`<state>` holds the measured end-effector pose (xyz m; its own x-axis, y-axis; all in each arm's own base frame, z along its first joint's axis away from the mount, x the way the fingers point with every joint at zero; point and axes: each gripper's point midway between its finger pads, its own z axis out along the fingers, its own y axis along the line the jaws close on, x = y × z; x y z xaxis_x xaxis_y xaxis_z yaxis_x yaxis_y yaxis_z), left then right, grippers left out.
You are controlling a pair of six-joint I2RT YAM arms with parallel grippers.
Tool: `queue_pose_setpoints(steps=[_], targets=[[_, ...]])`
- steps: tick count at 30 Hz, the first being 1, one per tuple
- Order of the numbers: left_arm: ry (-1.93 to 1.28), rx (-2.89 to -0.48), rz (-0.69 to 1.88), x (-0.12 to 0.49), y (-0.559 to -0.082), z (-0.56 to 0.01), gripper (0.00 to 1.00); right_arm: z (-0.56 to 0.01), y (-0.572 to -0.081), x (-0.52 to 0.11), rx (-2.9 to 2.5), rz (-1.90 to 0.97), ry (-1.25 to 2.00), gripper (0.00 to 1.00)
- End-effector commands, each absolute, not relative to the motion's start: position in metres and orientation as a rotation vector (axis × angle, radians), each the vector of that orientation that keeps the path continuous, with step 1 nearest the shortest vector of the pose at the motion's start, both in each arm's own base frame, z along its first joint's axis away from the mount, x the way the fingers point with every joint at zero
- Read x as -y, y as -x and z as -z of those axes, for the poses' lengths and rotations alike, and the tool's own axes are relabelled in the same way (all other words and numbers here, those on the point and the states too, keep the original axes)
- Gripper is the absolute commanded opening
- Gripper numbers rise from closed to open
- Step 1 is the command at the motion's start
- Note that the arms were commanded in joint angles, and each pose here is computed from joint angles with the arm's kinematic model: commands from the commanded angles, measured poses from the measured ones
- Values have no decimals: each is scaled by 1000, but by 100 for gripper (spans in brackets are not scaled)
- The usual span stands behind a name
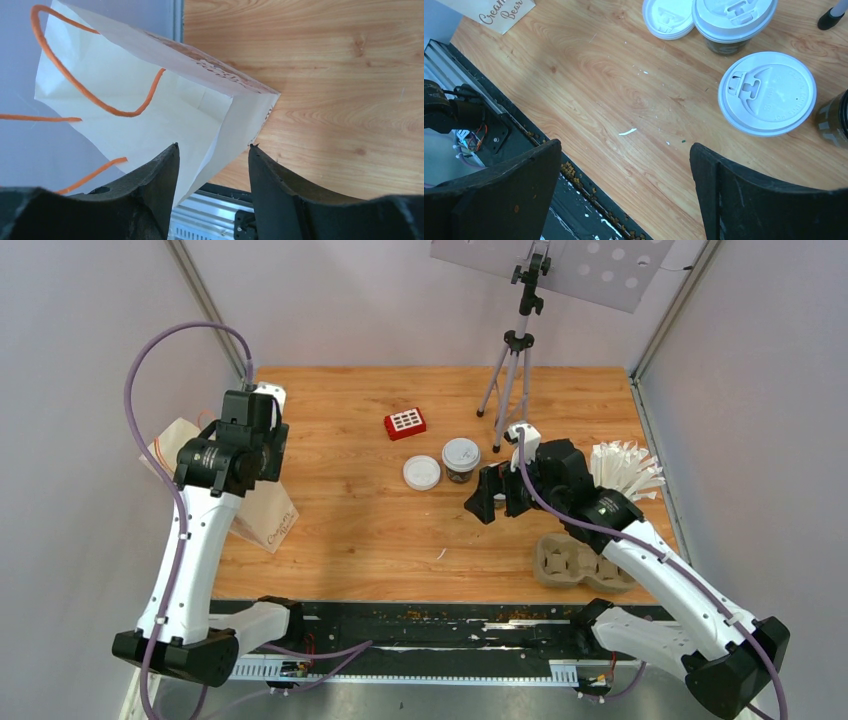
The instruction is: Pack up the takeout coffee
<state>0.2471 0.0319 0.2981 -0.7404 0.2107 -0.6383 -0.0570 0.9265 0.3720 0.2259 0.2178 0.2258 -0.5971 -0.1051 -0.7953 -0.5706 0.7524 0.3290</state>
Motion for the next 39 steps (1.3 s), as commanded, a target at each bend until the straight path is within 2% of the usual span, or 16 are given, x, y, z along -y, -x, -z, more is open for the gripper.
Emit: queue_pose_setpoints(steps=[1,7,12,22,27,35,39], targets=[[-190,-2326,-484,-36,-255,-297,60,-244,-223,-222,-2074,-774,543,99],[-179,-2390,-468,-40,-249,-279,55,-245,-218,-223,-2062,-800,553,99],[-143,-2431,-473,-44,-241,-274,36,-232,-220,-221,-2080,-774,552,99],[-104,-2420,-158,-3,-239,-287,6,-221,-223,-222,-2107,-762,563,98],[-63,-2373,-14,15,-237,-299,0,-218,-222,-221,-2114,-763,550,98],[-68,-2296,396,71,-229,-309,0,-201,-220,-200,-2190,-662,440,100],[-98,-2248,466,82,-223,-322,0,-193,-226,-170,-2284,-484,247,100]])
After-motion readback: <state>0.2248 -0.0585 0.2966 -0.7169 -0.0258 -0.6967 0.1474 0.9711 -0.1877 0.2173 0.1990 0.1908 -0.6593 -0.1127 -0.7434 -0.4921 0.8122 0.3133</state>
